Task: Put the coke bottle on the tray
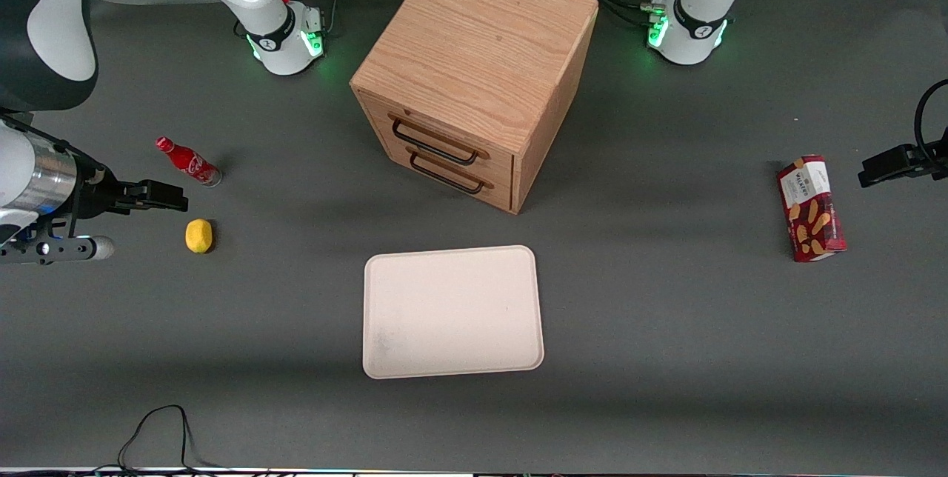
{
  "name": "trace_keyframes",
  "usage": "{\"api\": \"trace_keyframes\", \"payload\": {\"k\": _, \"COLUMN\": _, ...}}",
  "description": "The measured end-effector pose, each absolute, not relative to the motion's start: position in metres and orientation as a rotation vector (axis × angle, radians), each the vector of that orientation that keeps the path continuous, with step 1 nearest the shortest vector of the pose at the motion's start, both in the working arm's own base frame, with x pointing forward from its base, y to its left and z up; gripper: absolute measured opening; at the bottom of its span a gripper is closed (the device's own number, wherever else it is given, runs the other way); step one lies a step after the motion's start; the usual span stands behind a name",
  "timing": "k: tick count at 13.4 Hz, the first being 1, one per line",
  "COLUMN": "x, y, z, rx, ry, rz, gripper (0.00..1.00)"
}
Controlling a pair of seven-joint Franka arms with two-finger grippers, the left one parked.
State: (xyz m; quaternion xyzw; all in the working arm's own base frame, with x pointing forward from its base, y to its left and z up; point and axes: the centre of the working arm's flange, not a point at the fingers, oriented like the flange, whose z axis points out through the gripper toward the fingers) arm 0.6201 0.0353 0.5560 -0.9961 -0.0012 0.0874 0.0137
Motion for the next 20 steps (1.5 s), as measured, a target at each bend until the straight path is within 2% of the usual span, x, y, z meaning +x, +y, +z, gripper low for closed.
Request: {"api": "trace_keyframes", "payload": {"k": 20, "x": 0.6198, "y": 0.0361, "z": 0.5565, "rx": -3.105, "ry": 0.047, "rz": 0.274, "gripper": 1.0}}
